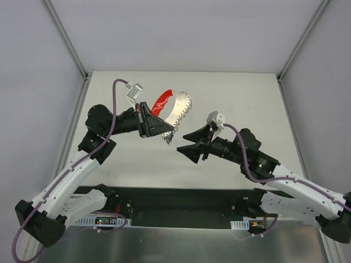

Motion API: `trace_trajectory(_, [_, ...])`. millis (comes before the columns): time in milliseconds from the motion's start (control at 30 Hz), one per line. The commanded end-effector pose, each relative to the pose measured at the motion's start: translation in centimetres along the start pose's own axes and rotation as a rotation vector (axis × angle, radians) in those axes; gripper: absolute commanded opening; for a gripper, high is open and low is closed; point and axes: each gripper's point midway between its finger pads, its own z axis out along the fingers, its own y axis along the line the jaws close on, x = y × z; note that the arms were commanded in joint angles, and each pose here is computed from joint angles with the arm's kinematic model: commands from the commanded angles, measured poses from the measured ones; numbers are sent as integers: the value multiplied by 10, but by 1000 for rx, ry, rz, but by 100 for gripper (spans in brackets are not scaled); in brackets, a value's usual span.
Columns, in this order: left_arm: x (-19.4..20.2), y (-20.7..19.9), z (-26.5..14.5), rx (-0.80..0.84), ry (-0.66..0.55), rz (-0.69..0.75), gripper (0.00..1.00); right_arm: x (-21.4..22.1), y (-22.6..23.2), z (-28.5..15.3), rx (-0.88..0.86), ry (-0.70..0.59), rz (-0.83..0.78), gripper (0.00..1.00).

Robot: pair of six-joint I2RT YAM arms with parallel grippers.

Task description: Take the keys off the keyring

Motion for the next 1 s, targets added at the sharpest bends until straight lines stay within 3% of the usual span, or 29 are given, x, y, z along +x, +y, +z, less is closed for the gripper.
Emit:
trace_trajectory(0, [-18, -26, 1, 62, -40, 60, 0, -39, 1, 10, 40, -112, -90, 61])
trace_trajectory(267, [-19, -28, 1, 68, -46, 51, 0, -42, 2, 29, 91, -116, -141, 61])
trace_trajectory(567, [-20, -30, 1, 78, -47, 52, 0, -51, -29, 31, 326, -142, -165, 59])
trace_trajectory(967, [-17, -30, -4, 66, -64, 41, 0, -64, 7, 45, 141, -255, -131, 54])
